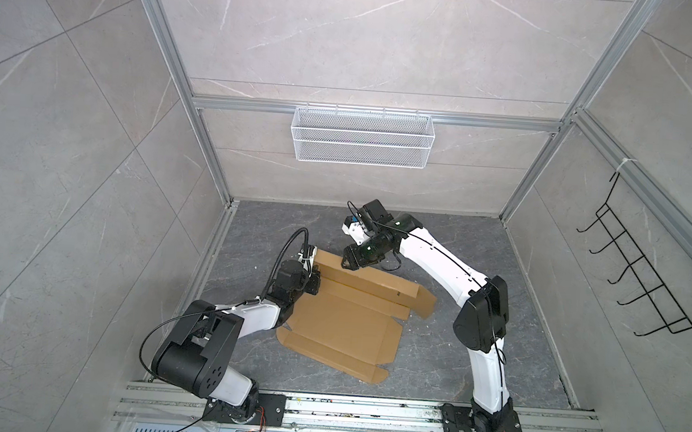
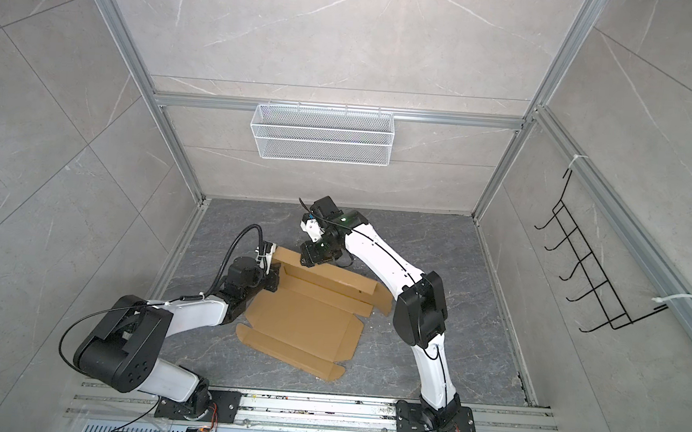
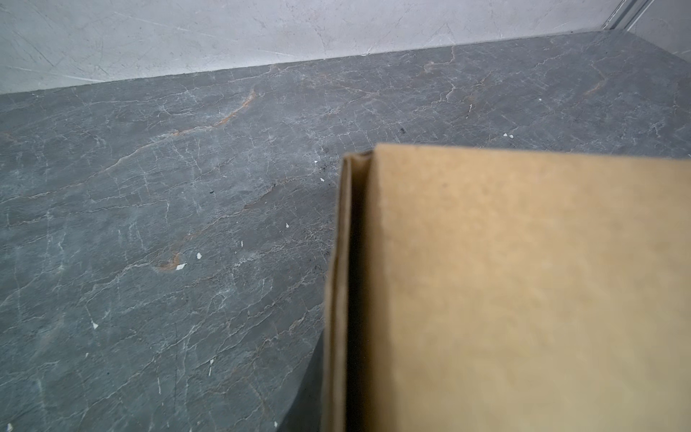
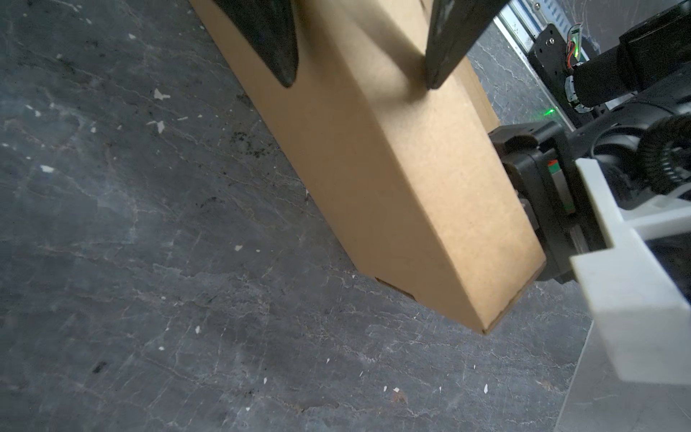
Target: Fold the paper box
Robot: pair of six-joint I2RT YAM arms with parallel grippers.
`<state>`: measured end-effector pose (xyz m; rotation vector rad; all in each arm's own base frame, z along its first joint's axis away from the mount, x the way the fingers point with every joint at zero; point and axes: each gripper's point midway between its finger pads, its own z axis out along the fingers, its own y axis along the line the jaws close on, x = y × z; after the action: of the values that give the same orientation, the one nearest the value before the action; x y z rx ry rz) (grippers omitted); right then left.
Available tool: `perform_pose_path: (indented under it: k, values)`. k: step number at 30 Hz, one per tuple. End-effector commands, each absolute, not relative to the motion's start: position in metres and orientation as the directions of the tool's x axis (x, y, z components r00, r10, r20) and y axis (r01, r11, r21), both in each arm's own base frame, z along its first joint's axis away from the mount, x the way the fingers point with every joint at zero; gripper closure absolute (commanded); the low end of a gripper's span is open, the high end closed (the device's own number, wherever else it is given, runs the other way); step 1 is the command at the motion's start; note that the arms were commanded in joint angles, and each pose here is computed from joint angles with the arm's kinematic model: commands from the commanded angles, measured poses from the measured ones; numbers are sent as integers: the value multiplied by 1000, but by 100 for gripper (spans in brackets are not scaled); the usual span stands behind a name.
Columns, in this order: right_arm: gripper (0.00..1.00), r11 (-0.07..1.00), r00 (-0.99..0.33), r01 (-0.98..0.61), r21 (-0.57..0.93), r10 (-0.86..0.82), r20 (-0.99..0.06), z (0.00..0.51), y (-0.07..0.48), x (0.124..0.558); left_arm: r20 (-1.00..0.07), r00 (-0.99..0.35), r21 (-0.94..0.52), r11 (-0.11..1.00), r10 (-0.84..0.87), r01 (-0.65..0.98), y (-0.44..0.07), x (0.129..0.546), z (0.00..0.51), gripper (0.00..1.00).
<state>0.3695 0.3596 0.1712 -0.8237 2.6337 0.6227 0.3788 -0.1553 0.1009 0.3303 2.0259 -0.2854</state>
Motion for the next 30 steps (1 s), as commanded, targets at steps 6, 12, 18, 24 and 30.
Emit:
perform_pose_path:
  k: [6,12,18,24,30]
  values:
    - [45,762,-790,-596,252,-501,-353,151,345,372,-870,-485,-58,957,91,284,-145,379,91,75]
    - [46,756,-791,-598,265,-502,-351,151,347,371,-858,-511,-82,967,56,243,-141,379,85,72]
    - [47,751,-790,-601,273,-505,-349,150,348,370,-850,-525,-84,972,44,218,-139,380,76,85]
    - [48,750,-788,-603,274,-505,-352,151,349,370,-834,-552,-94,980,20,178,-133,378,72,82]
    - [48,749,-788,-603,275,-506,-351,150,349,371,-807,-589,-122,985,-28,121,-126,371,62,65]
